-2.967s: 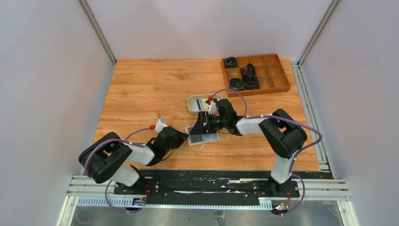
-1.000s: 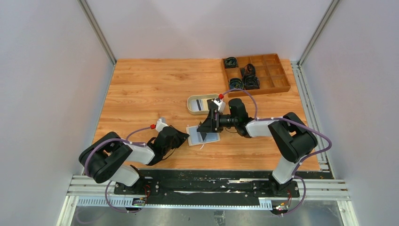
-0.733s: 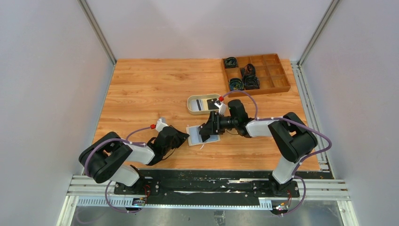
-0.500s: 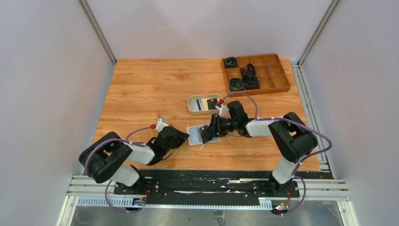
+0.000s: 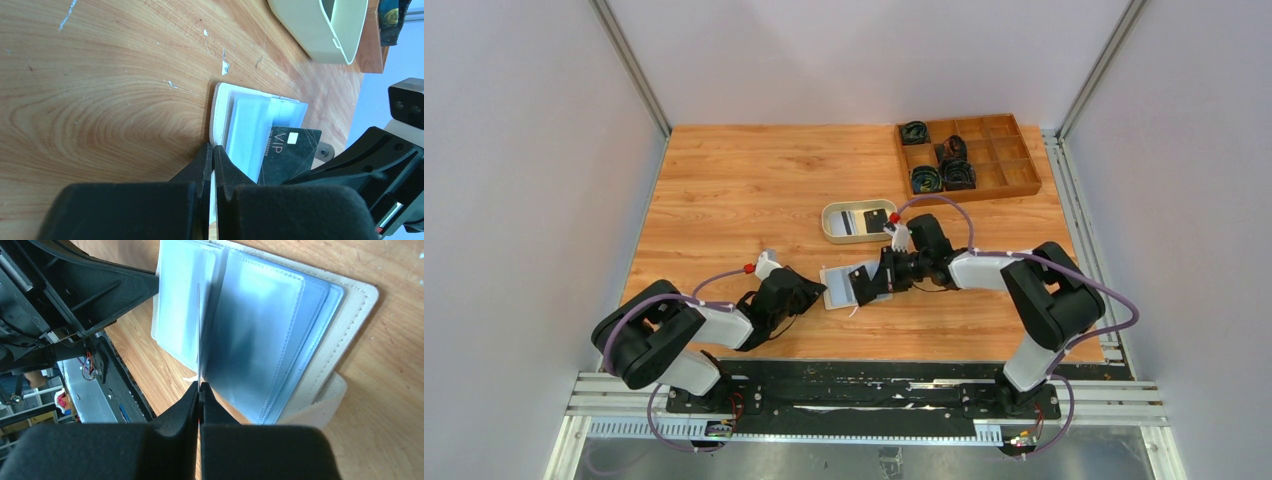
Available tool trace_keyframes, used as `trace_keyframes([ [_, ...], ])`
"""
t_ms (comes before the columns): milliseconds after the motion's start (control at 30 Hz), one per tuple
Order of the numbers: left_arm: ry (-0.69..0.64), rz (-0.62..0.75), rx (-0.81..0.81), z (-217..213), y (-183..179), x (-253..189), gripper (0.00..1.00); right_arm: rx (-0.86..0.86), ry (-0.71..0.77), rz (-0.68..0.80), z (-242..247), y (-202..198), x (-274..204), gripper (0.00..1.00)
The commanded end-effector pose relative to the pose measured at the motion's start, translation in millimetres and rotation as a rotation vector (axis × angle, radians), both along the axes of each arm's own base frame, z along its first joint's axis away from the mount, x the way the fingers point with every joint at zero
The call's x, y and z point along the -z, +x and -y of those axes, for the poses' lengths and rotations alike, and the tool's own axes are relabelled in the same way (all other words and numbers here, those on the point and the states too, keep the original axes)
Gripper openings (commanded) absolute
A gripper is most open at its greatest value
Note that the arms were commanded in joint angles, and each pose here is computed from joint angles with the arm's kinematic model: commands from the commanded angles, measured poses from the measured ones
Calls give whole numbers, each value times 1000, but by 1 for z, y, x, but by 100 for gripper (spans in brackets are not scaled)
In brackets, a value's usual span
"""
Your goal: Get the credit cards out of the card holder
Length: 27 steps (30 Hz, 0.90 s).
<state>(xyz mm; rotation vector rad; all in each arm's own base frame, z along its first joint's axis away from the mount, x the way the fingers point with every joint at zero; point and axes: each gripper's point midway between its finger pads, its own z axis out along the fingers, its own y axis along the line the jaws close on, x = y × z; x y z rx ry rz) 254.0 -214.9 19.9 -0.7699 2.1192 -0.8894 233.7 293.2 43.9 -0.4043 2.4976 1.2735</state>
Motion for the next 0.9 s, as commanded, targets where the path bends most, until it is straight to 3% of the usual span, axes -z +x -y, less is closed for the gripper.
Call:
trace_keyframes([
  [0,68,-33,11,-9,-7,14,0,22,-52,47,12,11,-10,0],
  [467,93,-2,21,-9,-3,4,0,107,-69,244,25,60,-104,0],
  [867,125,6,44,-9,-1,0,0,214,-152,237,30,142,-101,0],
])
